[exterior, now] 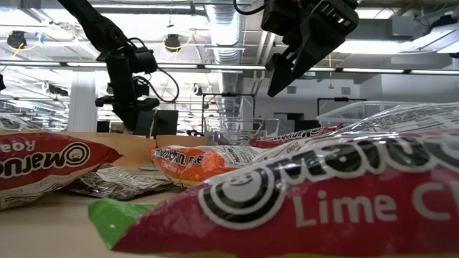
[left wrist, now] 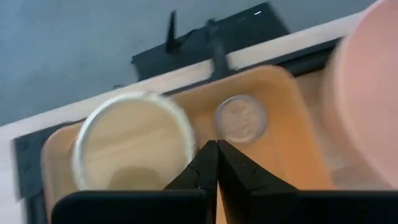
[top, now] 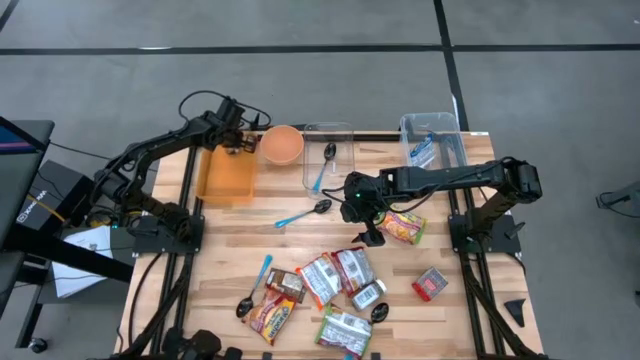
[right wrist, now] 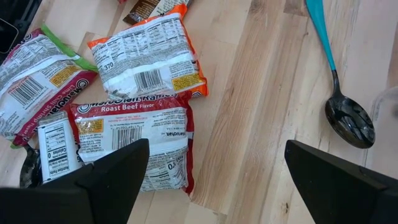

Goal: Pick & Place Food Item
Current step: Put the gold seasoning bottle into the orange bin, then put the blue spoon into the transparent bin

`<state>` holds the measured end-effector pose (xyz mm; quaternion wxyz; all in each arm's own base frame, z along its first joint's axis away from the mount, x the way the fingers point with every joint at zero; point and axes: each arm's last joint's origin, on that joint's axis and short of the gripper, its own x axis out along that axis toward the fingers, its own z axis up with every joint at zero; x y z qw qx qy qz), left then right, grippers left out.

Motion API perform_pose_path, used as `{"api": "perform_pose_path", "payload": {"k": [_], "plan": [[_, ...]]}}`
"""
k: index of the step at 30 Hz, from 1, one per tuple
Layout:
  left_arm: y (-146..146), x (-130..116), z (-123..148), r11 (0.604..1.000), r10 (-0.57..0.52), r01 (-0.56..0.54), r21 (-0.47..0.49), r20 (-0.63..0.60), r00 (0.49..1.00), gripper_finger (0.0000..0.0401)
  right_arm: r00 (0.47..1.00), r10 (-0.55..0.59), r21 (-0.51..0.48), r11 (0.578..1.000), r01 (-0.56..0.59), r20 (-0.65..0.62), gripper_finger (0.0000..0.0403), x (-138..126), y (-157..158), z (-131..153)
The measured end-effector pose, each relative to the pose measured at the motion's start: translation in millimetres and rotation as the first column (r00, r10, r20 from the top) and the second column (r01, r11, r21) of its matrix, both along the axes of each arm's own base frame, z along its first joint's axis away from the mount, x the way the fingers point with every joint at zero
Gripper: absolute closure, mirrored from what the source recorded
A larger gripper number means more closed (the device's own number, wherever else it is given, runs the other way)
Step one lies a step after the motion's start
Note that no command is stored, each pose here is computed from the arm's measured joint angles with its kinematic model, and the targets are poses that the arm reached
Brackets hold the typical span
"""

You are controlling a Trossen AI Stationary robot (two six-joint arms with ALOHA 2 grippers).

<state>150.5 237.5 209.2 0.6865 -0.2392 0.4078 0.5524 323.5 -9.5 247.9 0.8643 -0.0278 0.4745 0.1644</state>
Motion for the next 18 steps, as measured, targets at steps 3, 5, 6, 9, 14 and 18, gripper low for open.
{"api": "perform_pose_path", "payload": {"k": [3, 5, 6, 9, 14, 18], "plan": [[2.7, 3.9, 2.4, 0.999, -0.044, 0.043, 0.018, 0.064, 0.997, 0.0401, 1.0, 0.0, 0.0, 1.0, 0.0, 0.0, 0.0033, 0.0, 0.0, 0.0], [4.2, 6.5, 3.8, 0.997, -0.076, 0.074, 0.026, 0.11, 0.991, 0.0401, 1.0, 0.0, 0.0, 1.0, 0.0, 0.0, 0.0033, 0.0, 0.0, 0.0], [5.0, 7.9, 4.8, 0.995, -0.098, 0.095, 0.033, 0.13, 0.987, 0.0401, 1.0, 0.0, 0.0, 1.0, 0.0, -0.001, 0.0033, -0.1, 0.0, 0.0], [5.2, 14.5, 7.6, 0.983, -0.181, 0.175, 0.047, 0.208, 0.961, 0.0401, 1.0, 0.0, 0.0, 1.0, 0.0, -0.001, 0.0033, -0.1, 0.0, 0.0], [-2.2, 32.5, 12.5, 0.911, -0.402, 0.406, 0.068, 0.368, 0.838, 0.04, 1.0, -0.001, 0.0, 1.0, 0.001, -0.002, 0.0033, -0.2, -0.1, -0.1], [-16.3, 49.5, 14.0, 0.815, -0.554, 0.573, 0.091, 0.412, 0.723, 0.0399, 1.0, -0.001, 0.0, 1.0, 0.001, -0.014, 0.0033, -1.1, -0.1, -0.6]]}}
